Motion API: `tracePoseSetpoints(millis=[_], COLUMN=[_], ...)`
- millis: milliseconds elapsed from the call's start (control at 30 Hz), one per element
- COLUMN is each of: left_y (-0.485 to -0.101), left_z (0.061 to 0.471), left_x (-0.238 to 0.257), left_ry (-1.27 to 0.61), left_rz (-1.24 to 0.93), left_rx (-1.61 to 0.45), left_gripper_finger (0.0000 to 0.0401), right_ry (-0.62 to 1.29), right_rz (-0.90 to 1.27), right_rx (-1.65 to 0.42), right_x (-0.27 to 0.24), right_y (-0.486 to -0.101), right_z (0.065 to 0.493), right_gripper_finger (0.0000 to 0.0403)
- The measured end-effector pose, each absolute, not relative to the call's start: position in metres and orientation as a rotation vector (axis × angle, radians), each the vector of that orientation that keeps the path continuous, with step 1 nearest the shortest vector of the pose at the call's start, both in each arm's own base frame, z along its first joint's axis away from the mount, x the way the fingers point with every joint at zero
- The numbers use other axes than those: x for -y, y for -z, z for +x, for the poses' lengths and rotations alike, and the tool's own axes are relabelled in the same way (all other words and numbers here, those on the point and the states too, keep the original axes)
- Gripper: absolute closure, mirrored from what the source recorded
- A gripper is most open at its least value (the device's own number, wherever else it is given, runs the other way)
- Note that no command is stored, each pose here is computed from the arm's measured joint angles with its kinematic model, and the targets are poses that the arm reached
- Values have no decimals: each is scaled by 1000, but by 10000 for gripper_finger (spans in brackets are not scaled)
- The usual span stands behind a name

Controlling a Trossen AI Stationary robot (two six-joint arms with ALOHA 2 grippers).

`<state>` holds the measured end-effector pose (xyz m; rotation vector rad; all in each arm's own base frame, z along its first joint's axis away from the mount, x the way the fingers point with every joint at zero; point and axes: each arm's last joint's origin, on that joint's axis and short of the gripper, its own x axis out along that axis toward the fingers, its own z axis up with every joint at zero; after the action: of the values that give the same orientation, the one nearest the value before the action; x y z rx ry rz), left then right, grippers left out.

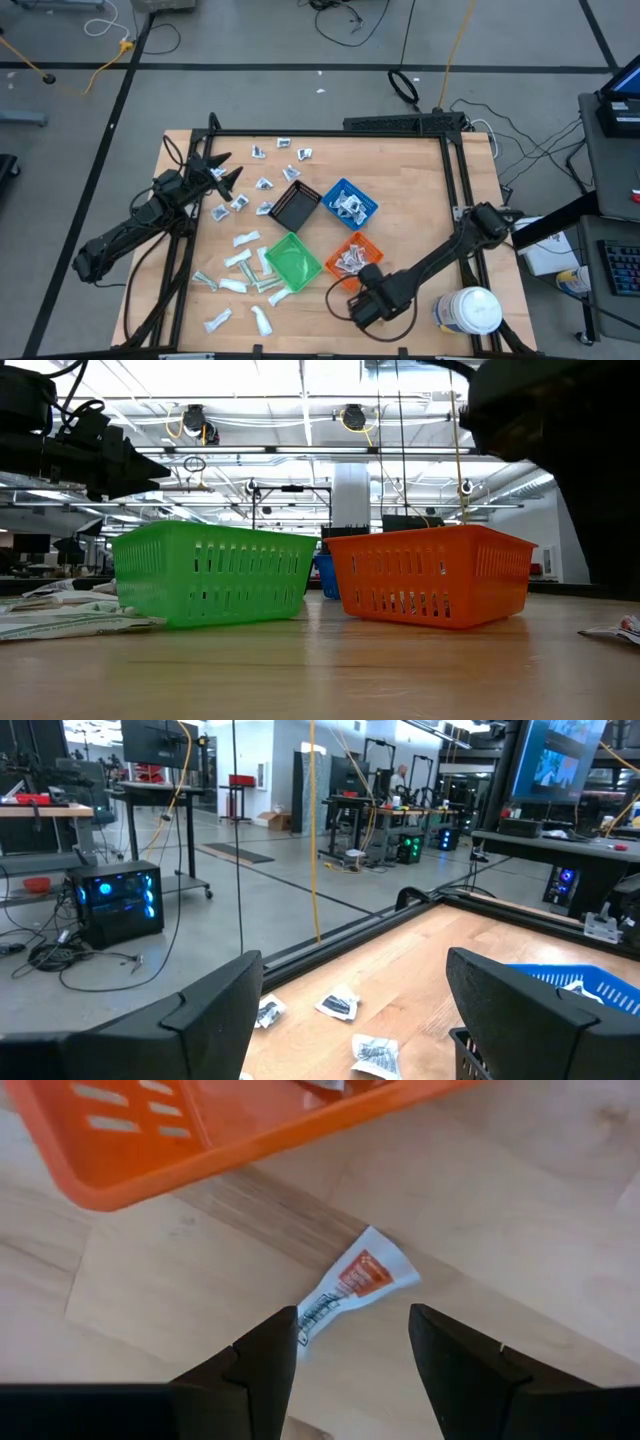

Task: Pick & Place First Aid Supplies
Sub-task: Put the orange ointment pack into the orange bin

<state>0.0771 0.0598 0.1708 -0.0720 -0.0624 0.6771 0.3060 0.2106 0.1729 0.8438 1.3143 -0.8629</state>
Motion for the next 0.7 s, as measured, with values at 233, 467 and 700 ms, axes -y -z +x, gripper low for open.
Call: tracePoseSetpoints(millis=[233,467,700], left_y=[-171,-171,-171], left_z=[77,77,77], left_x=[-60,-60,-60], left_ry=[-677,-677,-677], left_rz=[-72,-72,-72], left_rx=[63,63,63], left_gripper_finger=[77,77,77], right_ry=[862,822,780], right_rz=[833,850,806], right_rx=[-1322,-1339,-1383], right_x=[-213,-214,-214], right_y=[-155,-146,-144], right_z=[313,314,312], right_gripper_finger=[216,232,343])
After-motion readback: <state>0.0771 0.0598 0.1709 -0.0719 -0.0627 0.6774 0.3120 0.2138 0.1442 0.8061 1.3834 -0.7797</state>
